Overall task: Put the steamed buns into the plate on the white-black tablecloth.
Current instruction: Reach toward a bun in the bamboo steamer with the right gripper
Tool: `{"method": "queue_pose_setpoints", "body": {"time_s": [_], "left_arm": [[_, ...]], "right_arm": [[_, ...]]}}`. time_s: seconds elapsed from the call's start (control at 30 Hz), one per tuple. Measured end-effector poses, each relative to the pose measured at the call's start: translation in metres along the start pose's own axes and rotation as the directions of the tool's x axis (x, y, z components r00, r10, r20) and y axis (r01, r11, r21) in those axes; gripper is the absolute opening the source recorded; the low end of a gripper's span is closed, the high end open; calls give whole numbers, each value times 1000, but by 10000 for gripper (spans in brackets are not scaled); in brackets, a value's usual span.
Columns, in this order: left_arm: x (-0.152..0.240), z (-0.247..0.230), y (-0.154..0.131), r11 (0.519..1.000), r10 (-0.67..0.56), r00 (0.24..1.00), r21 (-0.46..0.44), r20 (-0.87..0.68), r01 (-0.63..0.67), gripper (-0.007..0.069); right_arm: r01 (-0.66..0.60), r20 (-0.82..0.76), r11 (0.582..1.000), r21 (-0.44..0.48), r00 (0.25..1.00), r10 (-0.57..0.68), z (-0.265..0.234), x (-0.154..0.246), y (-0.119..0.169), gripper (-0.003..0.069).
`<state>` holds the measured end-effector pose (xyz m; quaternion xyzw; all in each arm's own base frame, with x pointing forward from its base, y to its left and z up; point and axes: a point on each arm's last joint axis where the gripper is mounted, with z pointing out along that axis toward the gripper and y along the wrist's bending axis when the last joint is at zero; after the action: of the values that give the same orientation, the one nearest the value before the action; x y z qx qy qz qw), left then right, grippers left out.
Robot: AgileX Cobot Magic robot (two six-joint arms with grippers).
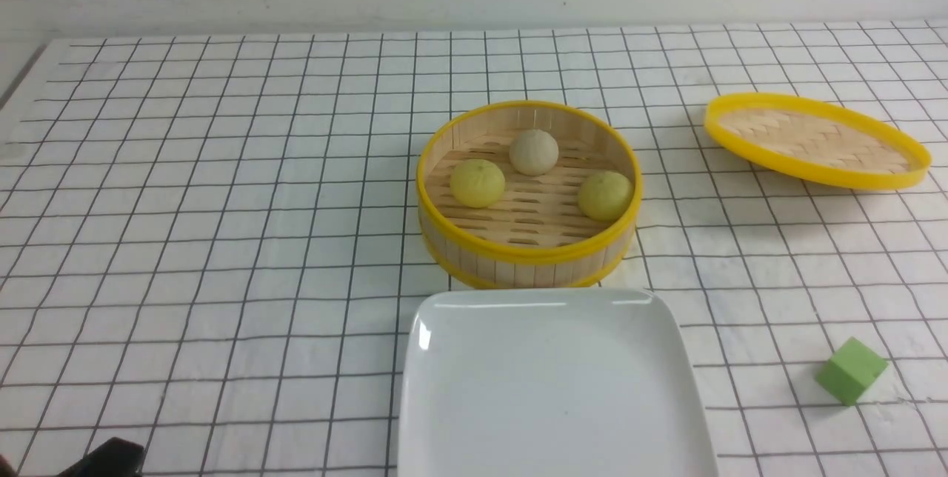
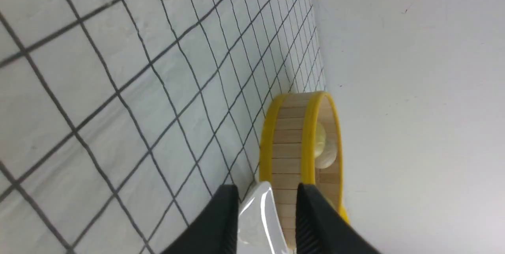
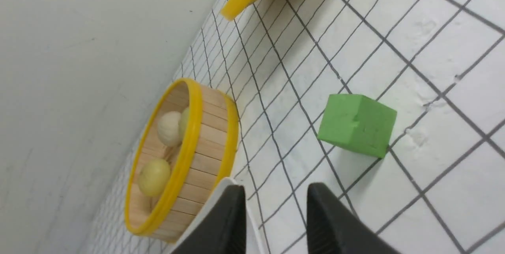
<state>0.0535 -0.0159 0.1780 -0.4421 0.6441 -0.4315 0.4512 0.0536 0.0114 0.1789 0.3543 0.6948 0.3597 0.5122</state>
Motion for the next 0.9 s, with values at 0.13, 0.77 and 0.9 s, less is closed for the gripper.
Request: {"method": "queue_pose_setpoints", "body": {"time_s": [0.13,0.77,0.9], "left_arm": [[-6,-1,-7,995,-67,996,84,58,62,241],[-25,51,-120,633,513,493,-78,-702,-770,2],[-26,66,-119,627,509,450,-42,-734,-778,2]], "right_arm": [[48,69,996,-72,997,-43,-6,-12,19,197],[712,-732,677,187,561,-388,94,-67,104,19],[691,-767,722,18,473,-433,133,-53,118,94]]}}
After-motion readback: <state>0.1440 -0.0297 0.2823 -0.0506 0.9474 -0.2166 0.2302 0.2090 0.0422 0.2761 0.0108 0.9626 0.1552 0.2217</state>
